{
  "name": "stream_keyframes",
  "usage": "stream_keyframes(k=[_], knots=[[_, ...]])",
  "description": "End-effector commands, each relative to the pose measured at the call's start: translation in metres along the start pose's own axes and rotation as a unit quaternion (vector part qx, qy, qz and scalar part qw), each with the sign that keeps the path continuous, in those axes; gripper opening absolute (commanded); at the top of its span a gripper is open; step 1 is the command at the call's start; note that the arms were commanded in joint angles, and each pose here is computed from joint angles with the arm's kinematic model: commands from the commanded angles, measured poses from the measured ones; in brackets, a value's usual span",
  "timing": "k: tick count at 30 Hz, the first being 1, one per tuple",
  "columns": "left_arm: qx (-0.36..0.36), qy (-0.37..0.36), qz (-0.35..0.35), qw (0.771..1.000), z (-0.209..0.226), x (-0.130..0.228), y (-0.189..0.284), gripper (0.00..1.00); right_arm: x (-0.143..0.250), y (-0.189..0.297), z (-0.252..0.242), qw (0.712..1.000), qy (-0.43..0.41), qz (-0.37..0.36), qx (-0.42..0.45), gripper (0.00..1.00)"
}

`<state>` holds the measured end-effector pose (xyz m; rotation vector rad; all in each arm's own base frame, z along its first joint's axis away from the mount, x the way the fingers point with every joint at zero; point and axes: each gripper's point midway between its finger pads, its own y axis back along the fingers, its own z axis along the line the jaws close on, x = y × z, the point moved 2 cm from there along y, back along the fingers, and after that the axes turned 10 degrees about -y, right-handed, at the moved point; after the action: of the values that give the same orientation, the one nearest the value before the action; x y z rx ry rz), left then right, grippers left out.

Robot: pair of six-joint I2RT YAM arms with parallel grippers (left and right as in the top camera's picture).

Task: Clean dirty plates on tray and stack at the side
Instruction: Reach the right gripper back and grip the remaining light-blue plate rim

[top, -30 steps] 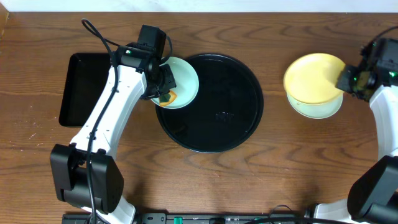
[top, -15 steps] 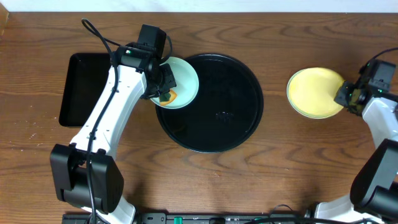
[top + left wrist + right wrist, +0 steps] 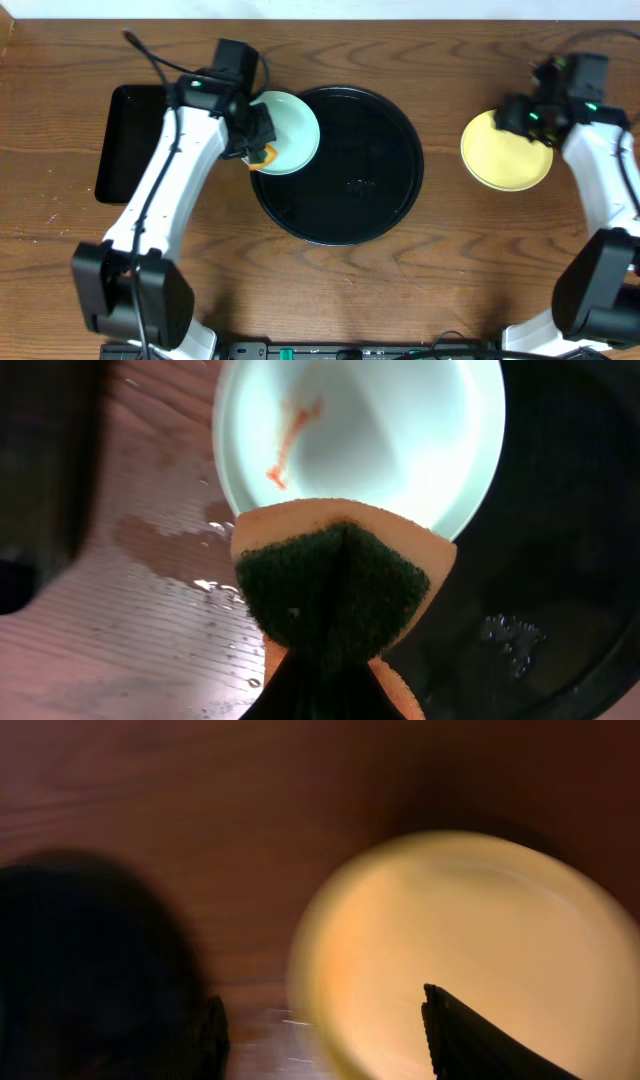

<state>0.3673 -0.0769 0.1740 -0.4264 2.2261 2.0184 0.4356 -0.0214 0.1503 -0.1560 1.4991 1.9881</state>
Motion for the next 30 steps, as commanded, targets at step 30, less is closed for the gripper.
stream_keyframes(k=[30], knots=[[-0.015,0.036,-0.036,0.999,0.037,-0.014,0.031,0.08,0.179,-0.155,0.280,0.966,0.130,0.201,-0.097,0.29]])
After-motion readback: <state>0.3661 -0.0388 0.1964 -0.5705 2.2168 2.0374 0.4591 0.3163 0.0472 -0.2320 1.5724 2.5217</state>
